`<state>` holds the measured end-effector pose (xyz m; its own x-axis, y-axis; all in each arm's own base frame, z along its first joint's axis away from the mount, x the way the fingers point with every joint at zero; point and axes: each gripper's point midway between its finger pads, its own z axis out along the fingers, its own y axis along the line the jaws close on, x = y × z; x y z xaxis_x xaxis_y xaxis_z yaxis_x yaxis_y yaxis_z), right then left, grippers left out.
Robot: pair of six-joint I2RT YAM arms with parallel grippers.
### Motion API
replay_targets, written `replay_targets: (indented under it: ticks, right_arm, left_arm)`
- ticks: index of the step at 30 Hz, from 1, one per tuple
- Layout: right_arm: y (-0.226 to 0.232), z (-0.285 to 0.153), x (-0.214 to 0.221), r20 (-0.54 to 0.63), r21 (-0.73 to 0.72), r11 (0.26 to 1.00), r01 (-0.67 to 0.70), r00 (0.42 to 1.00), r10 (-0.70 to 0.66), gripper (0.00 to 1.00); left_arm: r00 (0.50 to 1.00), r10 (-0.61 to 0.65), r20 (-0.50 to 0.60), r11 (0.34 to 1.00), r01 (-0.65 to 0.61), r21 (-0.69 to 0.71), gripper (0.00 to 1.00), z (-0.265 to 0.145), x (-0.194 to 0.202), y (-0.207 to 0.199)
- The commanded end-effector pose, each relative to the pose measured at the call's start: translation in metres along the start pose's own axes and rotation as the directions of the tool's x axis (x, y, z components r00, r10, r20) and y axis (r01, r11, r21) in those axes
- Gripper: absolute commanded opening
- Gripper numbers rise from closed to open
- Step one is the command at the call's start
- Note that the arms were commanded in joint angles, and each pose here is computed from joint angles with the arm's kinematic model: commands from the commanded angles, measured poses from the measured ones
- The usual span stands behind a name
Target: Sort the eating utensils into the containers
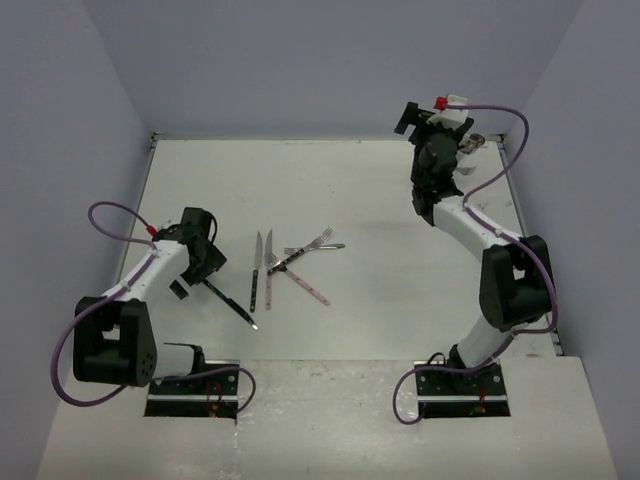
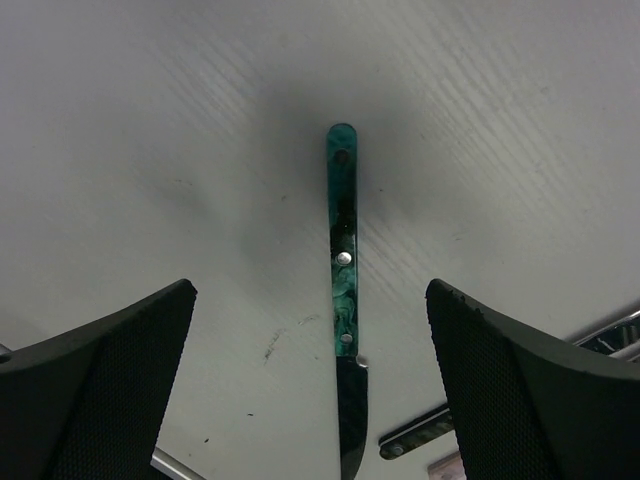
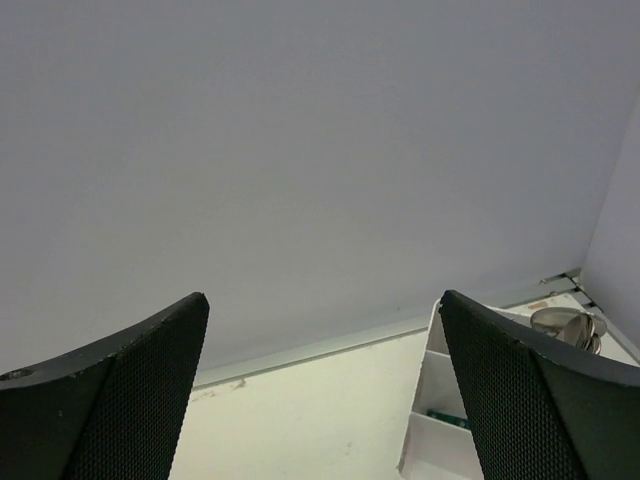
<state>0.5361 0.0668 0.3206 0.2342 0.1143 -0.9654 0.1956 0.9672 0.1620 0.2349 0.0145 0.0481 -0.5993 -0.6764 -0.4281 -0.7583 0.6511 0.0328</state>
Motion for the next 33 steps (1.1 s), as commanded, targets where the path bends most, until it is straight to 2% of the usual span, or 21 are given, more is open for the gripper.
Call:
replay_targets:
  ticks: [1,7,10,15,18,19,23,26,28,29,30,31,32,33]
  right_arm:
    - [-0.009,-0.021,-0.012,-0.028,0.008,0.999,-0.041,0.999,0.041,0.99]
    - [-0.012,-0.040,-0.015,-0.089,0.000,0.996,-0.091,0.992,0.090,0.99]
    - [-0.019,-0.049,-0.019,-0.103,0.019,0.994,-0.108,0.989,0.110,0.99]
    - [-0.027,-0.061,-0.026,-0.104,0.039,0.992,-0.122,0.987,0.126,0.99]
    - [-0.034,-0.067,-0.029,-0.113,0.064,0.992,-0.111,0.987,0.117,0.99]
    - [-0.036,-0.069,-0.032,-0.112,0.070,0.992,-0.108,0.987,0.116,0.99]
    - [-0.042,-0.082,-0.042,-0.132,0.084,0.989,-0.118,0.983,0.128,0.99]
    - [-0.039,-0.092,-0.034,-0.197,0.048,0.993,-0.109,0.973,0.117,0.99]
    - [-0.030,-0.102,-0.027,-0.254,-0.027,0.995,-0.097,0.963,0.087,0.99]
    - [-0.018,-0.109,-0.020,-0.290,-0.122,0.990,-0.075,0.956,0.037,0.99]
    - [-0.019,-0.111,-0.019,-0.295,-0.126,0.990,-0.059,0.955,0.019,0.99]
    - [-0.005,-0.118,-0.015,-0.321,-0.221,0.973,-0.068,0.947,-0.006,0.99]
    - [0.002,-0.124,-0.010,-0.339,-0.284,0.957,-0.060,0.940,-0.042,0.99]
    - [0.009,-0.132,-0.007,-0.338,-0.358,0.933,-0.034,0.936,-0.096,0.99]
  left_arm:
    - [0.999,-0.027,-0.043,0.999,0.026,-0.031,0.98,0.005,0.013,0.008]
    - [0.998,-0.035,-0.052,0.999,0.036,0.016,0.81,0.020,0.017,-0.007]
    - [0.997,-0.026,-0.067,1.000,0.026,0.000,0.59,0.029,0.024,-0.005]
    - [0.996,-0.014,-0.086,1.000,0.013,-0.012,0.39,0.038,0.033,-0.002]
    - [0.996,0.010,-0.086,1.000,-0.009,0.008,0.13,0.041,0.033,-0.006]
    - [0.996,0.017,-0.085,1.000,-0.016,0.017,0.00,0.041,0.033,-0.008]
    - [0.996,0.065,-0.054,0.994,-0.060,0.092,0.00,0.035,0.022,-0.024]
    - [0.994,0.109,0.034,0.973,-0.113,0.201,0.00,0.015,0.001,-0.049]
    - [0.980,0.147,0.137,0.937,-0.182,0.297,0.00,-0.011,-0.020,-0.072]
    - [0.960,0.182,0.211,0.895,-0.251,0.368,0.00,-0.029,-0.028,-0.089]
    - [0.950,0.203,0.238,0.874,-0.285,0.394,0.00,-0.035,-0.033,-0.097]
    - [0.931,0.206,0.302,0.826,-0.331,0.456,0.00,-0.060,-0.040,-0.113]
    - [0.891,0.258,0.373,0.741,-0.430,0.516,0.00,-0.080,-0.041,-0.131]
    - [0.866,0.261,0.426,0.689,-0.477,0.546,0.00,-0.100,-0.043,-0.141]
